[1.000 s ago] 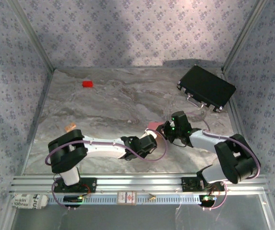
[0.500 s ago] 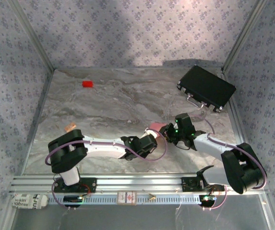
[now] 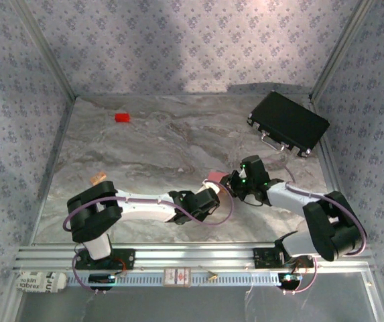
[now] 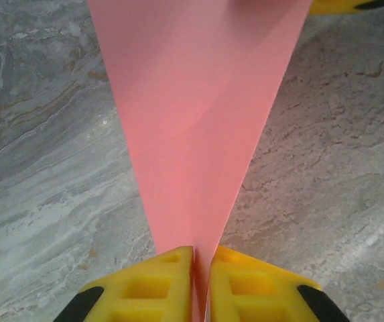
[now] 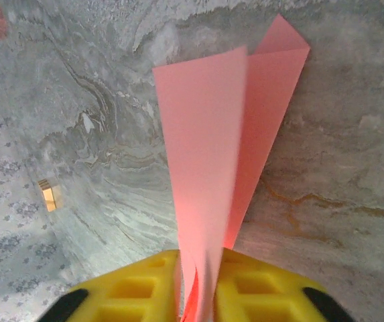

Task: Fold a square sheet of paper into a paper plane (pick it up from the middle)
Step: Fold the wing for the fifth time at the center of the table.

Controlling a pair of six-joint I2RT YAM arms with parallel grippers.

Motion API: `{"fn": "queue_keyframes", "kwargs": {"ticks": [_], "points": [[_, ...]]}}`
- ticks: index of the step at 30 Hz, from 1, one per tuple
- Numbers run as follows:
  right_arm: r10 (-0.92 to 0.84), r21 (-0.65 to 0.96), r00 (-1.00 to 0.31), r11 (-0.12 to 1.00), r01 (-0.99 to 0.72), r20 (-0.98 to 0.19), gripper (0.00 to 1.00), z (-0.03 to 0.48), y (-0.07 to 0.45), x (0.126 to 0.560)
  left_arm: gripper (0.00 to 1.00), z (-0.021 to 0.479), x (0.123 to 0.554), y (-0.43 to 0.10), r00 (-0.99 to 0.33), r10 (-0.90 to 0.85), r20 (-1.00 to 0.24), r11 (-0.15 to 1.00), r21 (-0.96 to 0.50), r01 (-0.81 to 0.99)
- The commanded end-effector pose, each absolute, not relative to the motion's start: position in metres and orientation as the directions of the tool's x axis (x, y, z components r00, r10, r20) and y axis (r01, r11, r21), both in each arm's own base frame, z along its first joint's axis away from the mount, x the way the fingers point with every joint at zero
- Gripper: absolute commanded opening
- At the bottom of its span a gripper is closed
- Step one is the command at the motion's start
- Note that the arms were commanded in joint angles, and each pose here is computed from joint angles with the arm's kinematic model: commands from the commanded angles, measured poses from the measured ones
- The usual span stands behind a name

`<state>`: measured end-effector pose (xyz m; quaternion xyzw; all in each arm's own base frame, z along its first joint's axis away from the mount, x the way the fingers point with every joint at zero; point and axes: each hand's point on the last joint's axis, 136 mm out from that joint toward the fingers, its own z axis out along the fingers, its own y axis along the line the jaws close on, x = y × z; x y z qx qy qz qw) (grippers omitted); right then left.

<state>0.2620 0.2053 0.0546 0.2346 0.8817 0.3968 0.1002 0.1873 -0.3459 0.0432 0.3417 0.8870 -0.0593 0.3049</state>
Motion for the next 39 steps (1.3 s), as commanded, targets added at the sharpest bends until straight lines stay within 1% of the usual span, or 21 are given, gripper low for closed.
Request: {"fn": "queue_keyframes", "kwargs": {"ticks": [1,5,8,14,19,22,31,33,36,38,39], "points": [[0.487,0.753,-0.873,0.57,0.329,0.013,0.13,0.057,0.208,0.266,0.15,0.054,0.191,-0.352,-0.563,0.577,-0.591,0.75,0.11,0.652],[0.491,0.75,-0.871,0.57,0.336,0.017,0.09,0.055,0.207,0.265,0.17,0.057,0.191,-0.357,-0.558,0.576,-0.598,0.744,0.101,0.66],[0.493,0.752,-0.87,0.567,0.337,0.018,0.09,0.056,0.207,0.265,0.18,0.057,0.191,-0.359,-0.557,0.579,-0.596,0.741,0.1,0.664],[0.496,0.75,-0.868,0.568,0.339,0.017,0.08,0.055,0.206,0.264,0.12,0.05,0.19,-0.357,-0.565,0.586,-0.58,0.742,0.105,0.662],[0.497,0.749,-0.868,0.569,0.34,0.017,0.08,0.054,0.207,0.264,0.11,0.047,0.189,-0.355,-0.572,0.588,-0.572,0.744,0.106,0.659],[0.496,0.748,-0.868,0.569,0.34,0.018,0.08,0.054,0.207,0.264,0.13,0.045,0.188,-0.355,-0.573,0.593,-0.566,0.743,0.109,0.661],[0.494,0.749,-0.869,0.57,0.338,0.015,0.09,0.055,0.206,0.263,0.05,0.046,0.189,-0.356,-0.574,0.587,-0.572,0.746,0.106,0.657],[0.492,0.742,-0.871,0.579,0.338,0.013,0.13,0.053,0.205,0.261,0.03,0.044,0.189,-0.355,-0.583,0.584,-0.566,0.75,0.101,0.654],[0.495,0.71,-0.869,0.616,0.342,-0.011,0.21,0.05,0.195,0.258,0.01,0.039,0.188,-0.354,-0.601,0.574,-0.556,0.757,0.082,0.648],[0.498,0.685,-0.866,0.645,0.338,-0.041,0.29,0.052,0.187,0.256,0.01,0.037,0.188,-0.353,-0.616,0.56,-0.554,0.766,0.062,0.64],[0.499,0.672,-0.864,0.66,0.335,-0.059,0.34,0.053,0.182,0.256,0.01,0.036,0.187,-0.354,-0.626,0.549,-0.554,0.771,0.046,0.635]]}}
